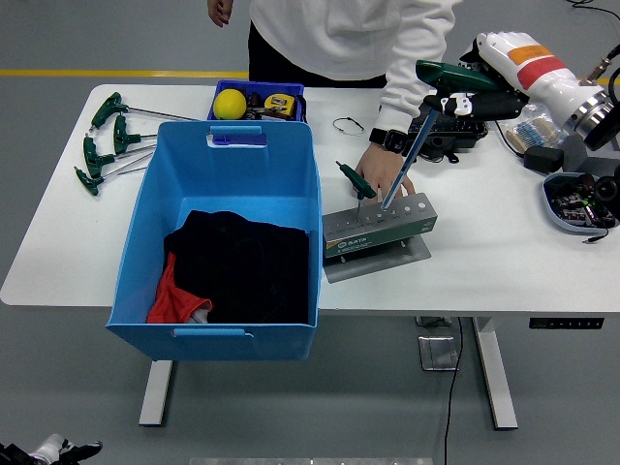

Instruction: Lift tool from toolbox,place it in box,lift tool from toolbox,place it in box

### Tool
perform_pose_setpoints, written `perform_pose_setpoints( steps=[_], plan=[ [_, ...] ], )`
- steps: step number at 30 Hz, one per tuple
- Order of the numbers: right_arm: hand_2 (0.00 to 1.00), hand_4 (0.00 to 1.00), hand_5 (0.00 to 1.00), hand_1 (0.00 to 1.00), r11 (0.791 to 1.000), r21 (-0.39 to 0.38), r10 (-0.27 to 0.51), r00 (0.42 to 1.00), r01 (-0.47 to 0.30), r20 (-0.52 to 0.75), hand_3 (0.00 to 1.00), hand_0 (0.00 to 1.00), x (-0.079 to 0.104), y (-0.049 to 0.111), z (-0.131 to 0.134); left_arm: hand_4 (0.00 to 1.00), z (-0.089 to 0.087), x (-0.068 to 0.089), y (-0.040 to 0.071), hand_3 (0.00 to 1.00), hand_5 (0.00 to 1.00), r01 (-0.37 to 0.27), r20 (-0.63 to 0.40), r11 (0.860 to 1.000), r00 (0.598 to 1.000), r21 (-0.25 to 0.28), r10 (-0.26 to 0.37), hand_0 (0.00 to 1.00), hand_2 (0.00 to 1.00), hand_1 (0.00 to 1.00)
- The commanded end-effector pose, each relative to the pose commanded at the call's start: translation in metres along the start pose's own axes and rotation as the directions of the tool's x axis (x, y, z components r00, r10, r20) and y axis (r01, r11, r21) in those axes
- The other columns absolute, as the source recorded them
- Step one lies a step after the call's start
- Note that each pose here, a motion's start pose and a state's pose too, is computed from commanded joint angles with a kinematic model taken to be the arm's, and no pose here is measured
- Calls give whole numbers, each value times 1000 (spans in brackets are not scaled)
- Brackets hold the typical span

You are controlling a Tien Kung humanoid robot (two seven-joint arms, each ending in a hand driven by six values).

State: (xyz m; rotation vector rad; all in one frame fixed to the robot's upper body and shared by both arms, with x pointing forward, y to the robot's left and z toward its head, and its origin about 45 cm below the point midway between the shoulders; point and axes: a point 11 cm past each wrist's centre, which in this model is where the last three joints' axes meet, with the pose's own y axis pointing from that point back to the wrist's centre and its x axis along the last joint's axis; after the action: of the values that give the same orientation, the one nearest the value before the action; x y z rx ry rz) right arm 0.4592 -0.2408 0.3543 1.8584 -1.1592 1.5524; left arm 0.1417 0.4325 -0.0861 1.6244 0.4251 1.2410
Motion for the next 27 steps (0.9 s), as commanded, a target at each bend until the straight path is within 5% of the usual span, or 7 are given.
perform_pose_setpoints(
  steps=[14, 27],
  plan=[
    [2, 833, 637, 2, 969, 241, 60, 998, -60, 9, 2, 2, 20, -49, -102, 659, 1, 1, 0, 627, 664, 2, -3, 1000, 1000, -3, -2, 691, 677, 659],
    [2, 835, 637, 2, 906, 422, -21, 1000, 18, 3, 2, 2, -18, -67, -188, 659, 0, 1, 0, 627, 664, 7, 0, 1000, 1000, 1, -7, 696, 677, 659]
  ],
)
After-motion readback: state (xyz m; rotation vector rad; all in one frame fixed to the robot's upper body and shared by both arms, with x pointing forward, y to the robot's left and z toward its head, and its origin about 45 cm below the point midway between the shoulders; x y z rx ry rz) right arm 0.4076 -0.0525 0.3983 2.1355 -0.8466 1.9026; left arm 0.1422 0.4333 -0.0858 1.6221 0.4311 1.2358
